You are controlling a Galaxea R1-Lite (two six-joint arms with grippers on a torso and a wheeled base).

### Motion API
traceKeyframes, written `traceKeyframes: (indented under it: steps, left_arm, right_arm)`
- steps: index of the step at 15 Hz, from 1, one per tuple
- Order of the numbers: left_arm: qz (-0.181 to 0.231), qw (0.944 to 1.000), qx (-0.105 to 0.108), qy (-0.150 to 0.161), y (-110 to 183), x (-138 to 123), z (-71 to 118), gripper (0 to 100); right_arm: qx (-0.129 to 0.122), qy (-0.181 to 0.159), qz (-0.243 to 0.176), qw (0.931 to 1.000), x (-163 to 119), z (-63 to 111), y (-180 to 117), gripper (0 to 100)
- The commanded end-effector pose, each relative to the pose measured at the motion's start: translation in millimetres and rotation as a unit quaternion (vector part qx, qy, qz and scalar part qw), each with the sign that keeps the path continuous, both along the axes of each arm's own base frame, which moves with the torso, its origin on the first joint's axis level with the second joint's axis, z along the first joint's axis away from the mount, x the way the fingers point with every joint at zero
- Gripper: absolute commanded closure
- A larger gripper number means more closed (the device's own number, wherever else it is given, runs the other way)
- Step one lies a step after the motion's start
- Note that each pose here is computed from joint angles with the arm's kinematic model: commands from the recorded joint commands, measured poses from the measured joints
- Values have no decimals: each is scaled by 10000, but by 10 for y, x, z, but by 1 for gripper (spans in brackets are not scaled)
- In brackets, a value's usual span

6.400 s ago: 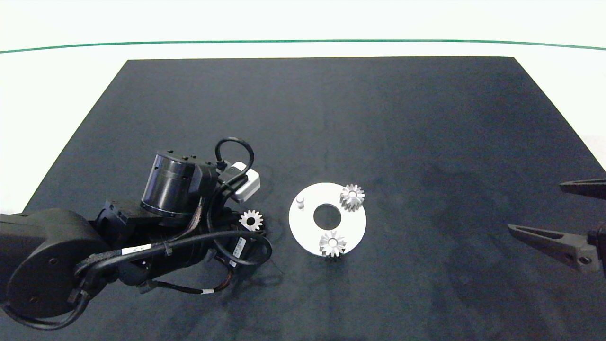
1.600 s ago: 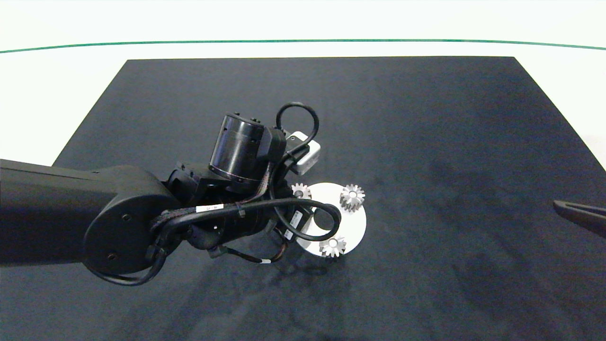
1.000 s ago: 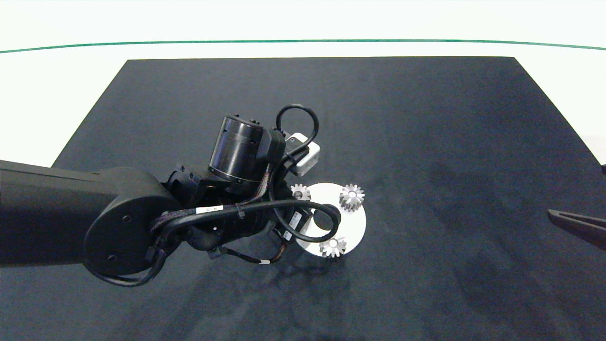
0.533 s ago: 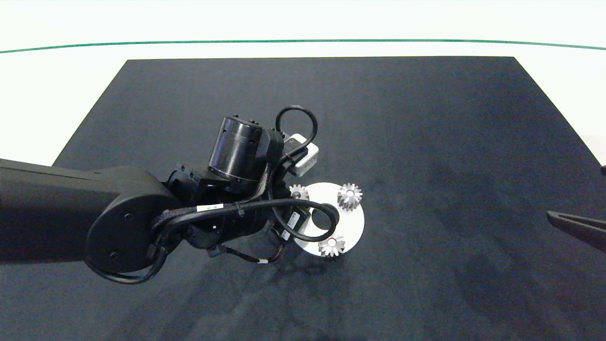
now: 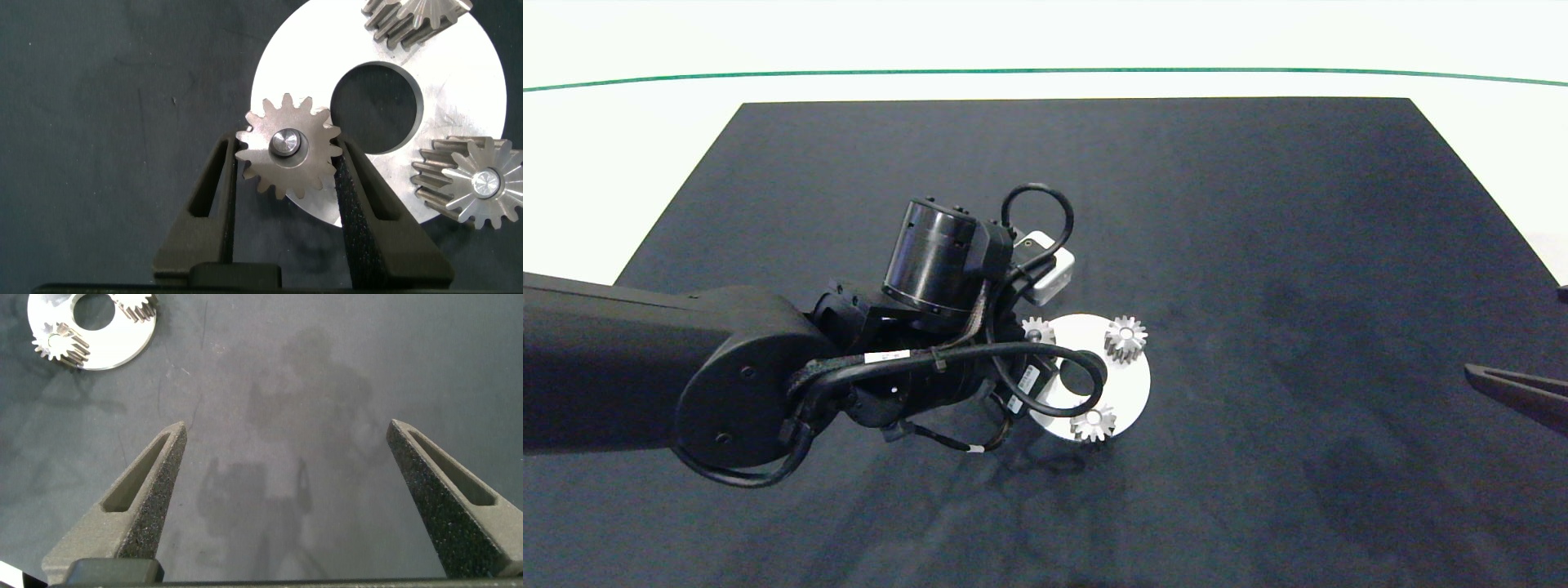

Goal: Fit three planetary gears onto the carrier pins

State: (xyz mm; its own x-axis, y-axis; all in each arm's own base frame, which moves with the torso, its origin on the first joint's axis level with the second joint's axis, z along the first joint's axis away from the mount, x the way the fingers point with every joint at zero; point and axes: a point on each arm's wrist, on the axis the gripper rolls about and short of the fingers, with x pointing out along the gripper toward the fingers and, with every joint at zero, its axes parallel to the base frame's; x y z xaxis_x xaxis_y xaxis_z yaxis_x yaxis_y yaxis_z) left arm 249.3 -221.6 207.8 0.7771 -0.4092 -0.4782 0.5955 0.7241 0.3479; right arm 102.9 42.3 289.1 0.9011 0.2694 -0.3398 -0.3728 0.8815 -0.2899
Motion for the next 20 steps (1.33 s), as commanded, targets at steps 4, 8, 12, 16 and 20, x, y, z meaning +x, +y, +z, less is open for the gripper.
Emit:
traceKeyframes:
  steps: [4, 8, 12, 16, 20]
  left_arm:
    - [9, 10000, 20, -14, 9, 3, -2, 0]
    - [105, 9999, -85, -101, 137, -58, 107, 0]
    - [794, 9966, -102, -187, 787, -234, 384, 0]
    - [1594, 9872, 53, -30, 1655, -1107, 371, 0]
    - [3031, 9514, -171, -516, 2252, -2372, 207, 0]
  right_arm:
    - [-20, 21, 2, 10000, 6, -8, 3, 0]
    - [-17, 14, 2, 10000, 5, -4, 3, 0]
    - [-8, 34, 45, 10000, 9, -10, 7, 0]
    - [-46, 103, 40, 9999, 19, -52, 9, 0]
    - [-41, -150, -711, 9973, -76, 6, -175, 0]
